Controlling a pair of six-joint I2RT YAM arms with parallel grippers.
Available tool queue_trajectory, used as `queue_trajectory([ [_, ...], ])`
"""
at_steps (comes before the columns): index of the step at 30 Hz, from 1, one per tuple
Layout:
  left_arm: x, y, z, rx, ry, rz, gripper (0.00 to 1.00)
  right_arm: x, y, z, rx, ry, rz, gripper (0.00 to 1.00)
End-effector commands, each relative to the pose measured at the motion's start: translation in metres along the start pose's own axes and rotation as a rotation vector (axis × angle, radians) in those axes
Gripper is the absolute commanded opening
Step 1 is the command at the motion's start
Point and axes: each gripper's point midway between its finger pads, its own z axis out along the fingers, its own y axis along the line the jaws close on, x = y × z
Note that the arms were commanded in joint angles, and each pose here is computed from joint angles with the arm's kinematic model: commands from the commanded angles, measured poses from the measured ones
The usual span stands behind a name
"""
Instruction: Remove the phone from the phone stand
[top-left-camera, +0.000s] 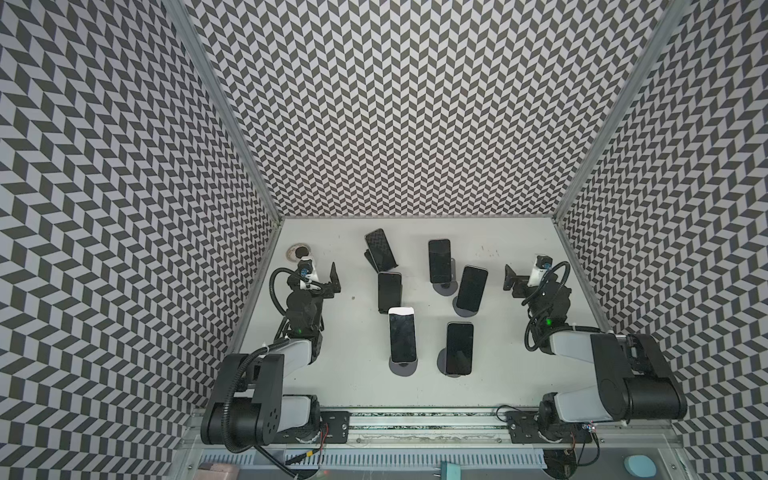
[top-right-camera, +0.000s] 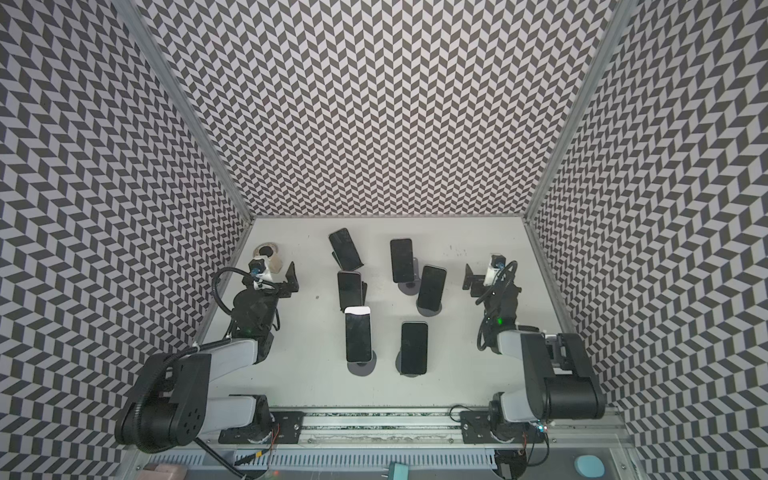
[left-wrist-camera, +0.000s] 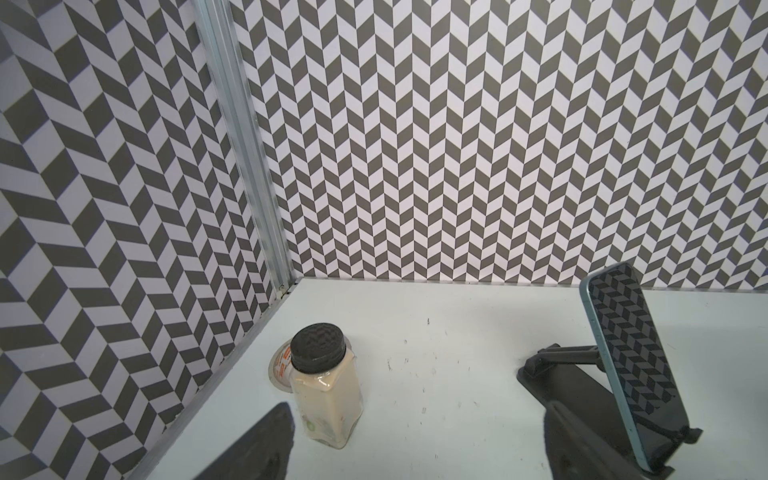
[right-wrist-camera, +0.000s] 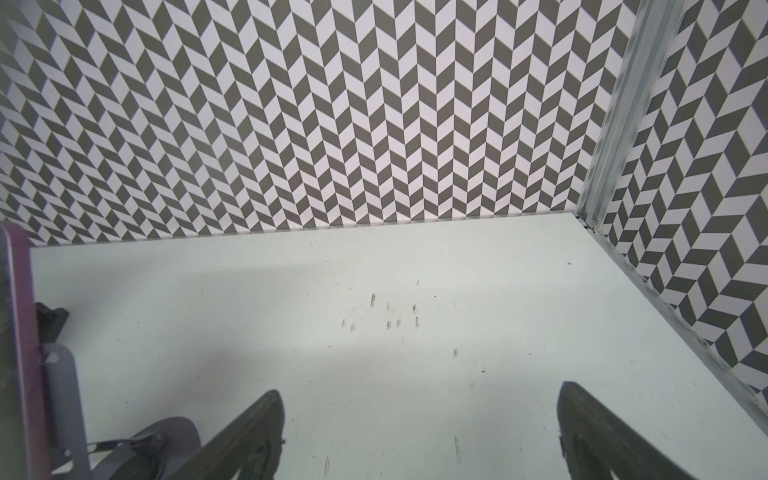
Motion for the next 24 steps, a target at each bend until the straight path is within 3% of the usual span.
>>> queue_trajectory([
  [1, -0.016, 0.001, 0.007, -0.016, 0.006, 0.054, 0.93, -0.026, -0.003, 0.001, 0.033, -0.053, 0.026, 0.99],
  [7, -0.056, -0.005, 0.022, -0.048, 0.003, 0.187, 0.94, -0.046, -0.008, -0.005, 0.063, -0.067, 0.054, 1.00],
  [17, -0.152, -0.020, 0.029, -0.032, -0.095, 0.214, 0.96, -0.080, -0.015, -0.009, 0.126, -0.045, 0.119, 0.99],
  [24, -0.212, -0.053, 0.015, 0.092, -0.203, 0.210, 0.96, -0.115, -0.012, -0.016, 0.129, -0.068, 0.180, 0.99],
])
